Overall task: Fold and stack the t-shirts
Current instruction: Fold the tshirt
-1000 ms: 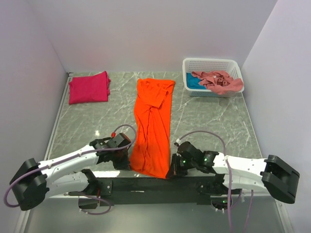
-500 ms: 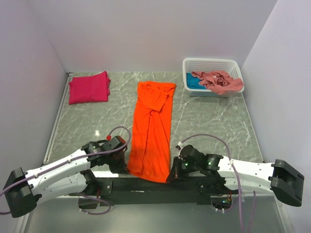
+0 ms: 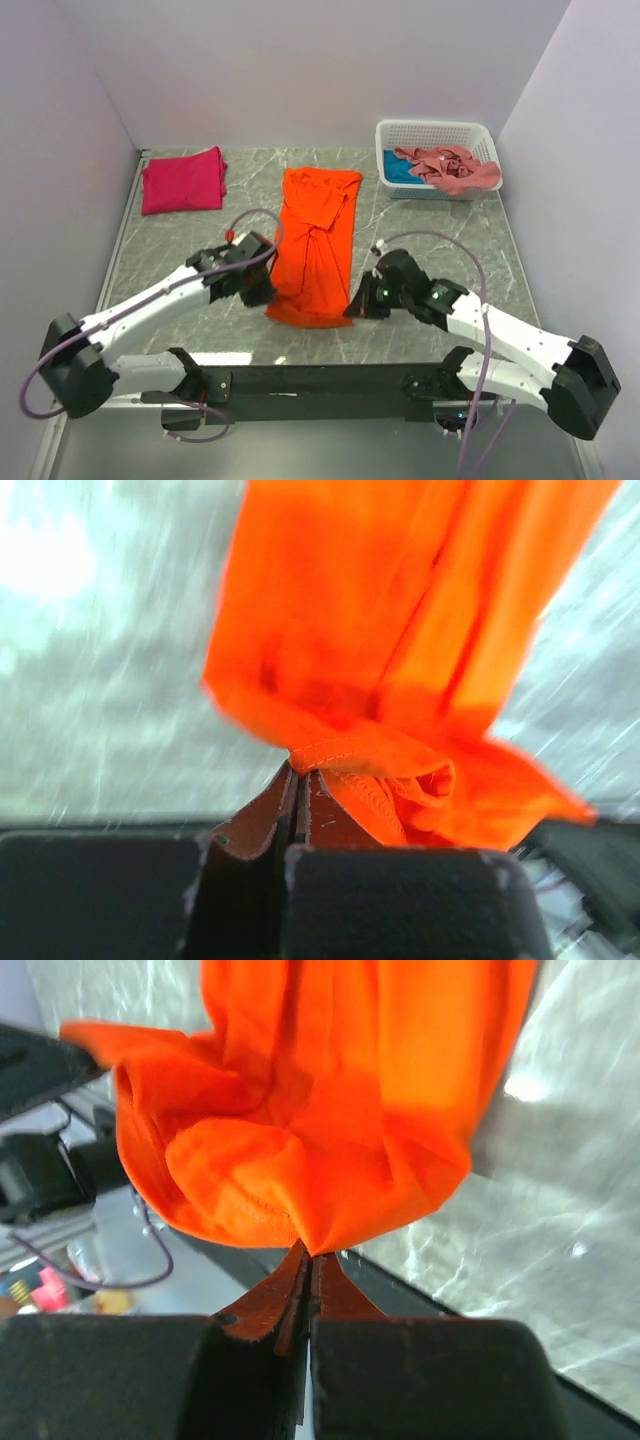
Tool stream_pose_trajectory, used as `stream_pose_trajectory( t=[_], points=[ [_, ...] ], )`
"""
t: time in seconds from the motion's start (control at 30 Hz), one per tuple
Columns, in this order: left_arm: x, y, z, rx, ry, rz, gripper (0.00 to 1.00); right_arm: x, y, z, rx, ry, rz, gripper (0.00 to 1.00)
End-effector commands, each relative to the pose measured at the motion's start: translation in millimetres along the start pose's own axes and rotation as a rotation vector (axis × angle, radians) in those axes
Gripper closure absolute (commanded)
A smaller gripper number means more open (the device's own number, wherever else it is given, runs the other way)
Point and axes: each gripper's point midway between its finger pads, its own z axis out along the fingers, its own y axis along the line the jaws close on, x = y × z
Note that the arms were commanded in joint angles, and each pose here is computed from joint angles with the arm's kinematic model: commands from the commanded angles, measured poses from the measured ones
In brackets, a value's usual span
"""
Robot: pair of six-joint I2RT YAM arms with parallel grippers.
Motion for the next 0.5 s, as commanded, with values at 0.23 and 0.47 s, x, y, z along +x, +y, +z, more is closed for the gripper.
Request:
stream_pose_trajectory(
  t=[0.23, 0.47],
  points=[
    [-135, -67, 7, 0.100, -0.322, -0.017, 0.99, -132, 27, 7, 0.062, -0.228, -0.156, 1.00],
    [-183, -74, 23, 0.015, -0.392, -0.011, 0.99, -184, 31, 30, 0.095, -0.218, -0.152, 1.00]
  ],
)
